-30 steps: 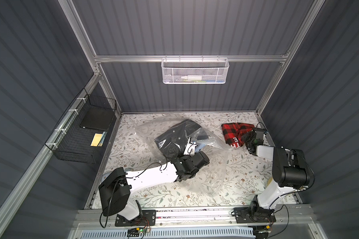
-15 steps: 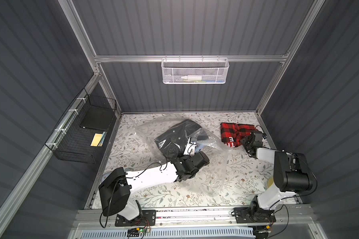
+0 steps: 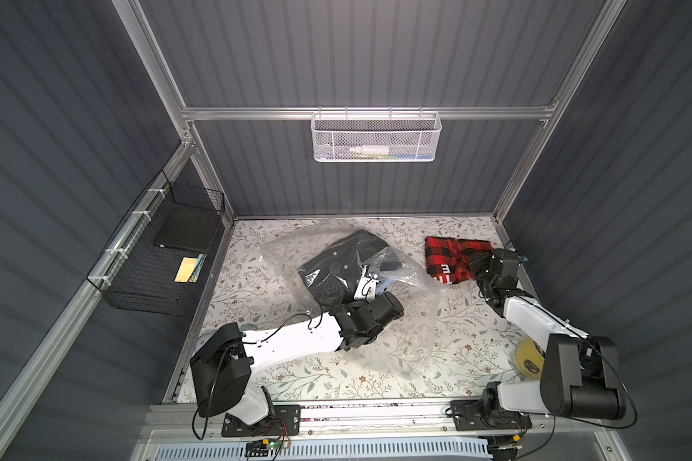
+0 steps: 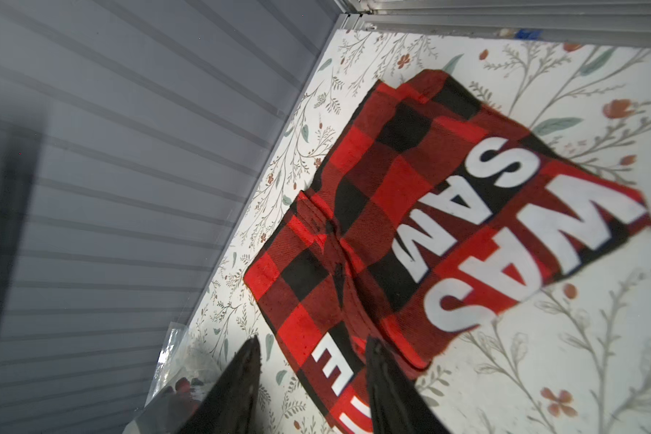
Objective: Take the shirt out of the vacuum bag
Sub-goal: Place the shirt at the center of the board, then take out the shirt from the vacuum bag.
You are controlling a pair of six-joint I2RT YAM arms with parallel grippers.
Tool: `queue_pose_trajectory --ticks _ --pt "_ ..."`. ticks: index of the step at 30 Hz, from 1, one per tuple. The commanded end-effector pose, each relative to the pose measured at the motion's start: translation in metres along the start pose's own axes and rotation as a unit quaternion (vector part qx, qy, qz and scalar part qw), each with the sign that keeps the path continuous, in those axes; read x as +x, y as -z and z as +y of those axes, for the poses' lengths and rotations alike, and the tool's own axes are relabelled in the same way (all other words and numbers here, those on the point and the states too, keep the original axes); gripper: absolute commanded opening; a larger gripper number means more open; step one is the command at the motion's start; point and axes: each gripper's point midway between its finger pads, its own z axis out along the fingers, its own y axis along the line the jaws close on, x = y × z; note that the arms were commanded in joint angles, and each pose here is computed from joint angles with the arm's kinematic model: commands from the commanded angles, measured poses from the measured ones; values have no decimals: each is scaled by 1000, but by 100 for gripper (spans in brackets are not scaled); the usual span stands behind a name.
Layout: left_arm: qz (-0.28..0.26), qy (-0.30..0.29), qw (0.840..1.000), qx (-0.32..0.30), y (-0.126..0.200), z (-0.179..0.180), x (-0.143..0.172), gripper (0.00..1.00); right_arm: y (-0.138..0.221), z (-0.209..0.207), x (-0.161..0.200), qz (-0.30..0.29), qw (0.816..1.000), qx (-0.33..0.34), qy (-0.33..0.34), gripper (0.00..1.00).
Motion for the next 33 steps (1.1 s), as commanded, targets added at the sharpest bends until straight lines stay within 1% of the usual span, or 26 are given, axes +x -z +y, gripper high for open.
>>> queue_pose_trajectory --ticks 1,3,5,8,11,14,16,17,21,25,29,33 --pt "2 -5 1000 0 1 2 -6 0 -23 18 3 25 999 -22 1 48" --pt "2 -3 1000 2 2 2 -6 0 -43 16 13 46 999 -19 -4 48" --pt "2 0 1000 2 2 3 -5 0 -63 1 25 64 998 4 -13 47" --pt "2 3 1000 3 3 5 -4 0 -79 -19 43 83 996 20 -21 47" --pt "4 0 1000 3 3 5 -2 0 -85 -36 58 100 994 32 -27 47" --pt "5 -1 1000 3 2 4 0 0 -90 -49 66 106 993 47 -21 47" --pt "7 -3 1000 3 1 2 0 0 -89 -49 67 109 993 47 -15 47" --pt "8 -2 1000 5 0 1 0 0 -86 -42 64 107 993 40 -8 46" --pt "6 5 1000 14 0 -3 -2 0 -56 7 38 62 997 -1 42 47" --pt "5 9 1000 18 0 -7 -6 0 -6 62 13 10 995 -39 88 47" --pt "3 14 1000 22 1 -8 -8 0 48 95 8 -16 990 -90 105 48" --pt "-4 22 999 25 3 -7 -13 0 100 111 15 -19 984 -141 110 48"
